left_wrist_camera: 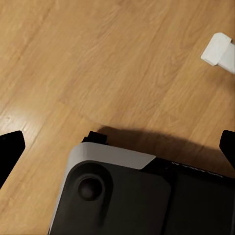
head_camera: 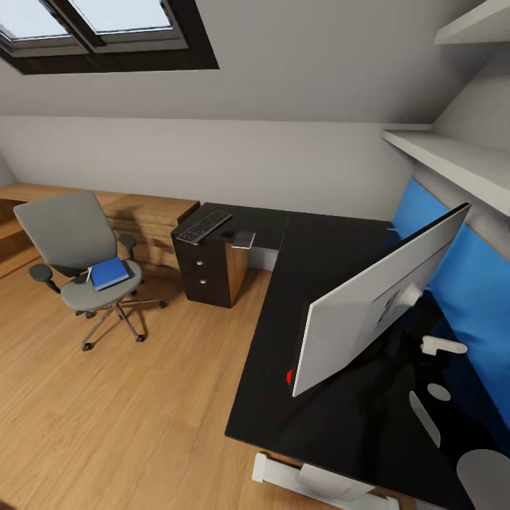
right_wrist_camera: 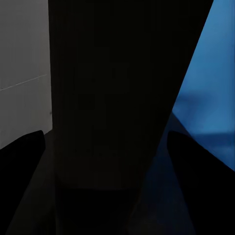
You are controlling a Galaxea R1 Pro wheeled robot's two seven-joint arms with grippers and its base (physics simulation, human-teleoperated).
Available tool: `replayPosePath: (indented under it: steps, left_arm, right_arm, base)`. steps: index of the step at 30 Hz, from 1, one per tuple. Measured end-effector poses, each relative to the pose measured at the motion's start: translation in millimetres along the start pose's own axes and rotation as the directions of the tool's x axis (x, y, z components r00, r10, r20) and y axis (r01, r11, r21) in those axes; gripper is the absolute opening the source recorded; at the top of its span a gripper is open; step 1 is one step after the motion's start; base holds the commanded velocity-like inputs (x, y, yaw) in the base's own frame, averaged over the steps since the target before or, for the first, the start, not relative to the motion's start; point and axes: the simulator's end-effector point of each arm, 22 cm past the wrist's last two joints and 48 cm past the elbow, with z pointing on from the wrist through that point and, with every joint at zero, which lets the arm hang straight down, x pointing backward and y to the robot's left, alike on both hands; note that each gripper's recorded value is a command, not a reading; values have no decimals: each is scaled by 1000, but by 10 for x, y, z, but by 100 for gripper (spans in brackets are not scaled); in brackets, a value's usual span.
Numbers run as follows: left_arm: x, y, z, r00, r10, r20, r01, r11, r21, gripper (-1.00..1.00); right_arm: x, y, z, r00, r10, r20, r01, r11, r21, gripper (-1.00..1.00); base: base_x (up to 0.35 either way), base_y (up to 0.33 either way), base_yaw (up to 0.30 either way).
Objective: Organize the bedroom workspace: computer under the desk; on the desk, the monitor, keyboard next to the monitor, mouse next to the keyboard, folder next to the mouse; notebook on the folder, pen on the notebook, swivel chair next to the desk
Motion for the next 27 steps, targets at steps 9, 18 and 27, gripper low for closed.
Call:
replayPosePath:
  steps: [9, 18, 27]
  left_arm:
    - [-3, 15, 1, 1000, 0, 0, 0, 1000, -2, 100]
    - [-4, 22, 1, 1000, 1, 0, -1, 1000, -3, 100]
    - [1, 23, 1, 1000, 1, -1, -1, 1000, -3, 100]
  right_arm:
    - [0, -2, 0, 1000, 0, 0, 0, 1000, 0, -100]
    - [1, -3, 0, 1000, 0, 0, 0, 1000, 1, -100]
    - [1, -4, 0, 1000, 0, 0, 0, 1000, 1, -100]
  base:
    - [0, -3, 0]
    - [0, 0, 0]
    - [0, 0, 0]
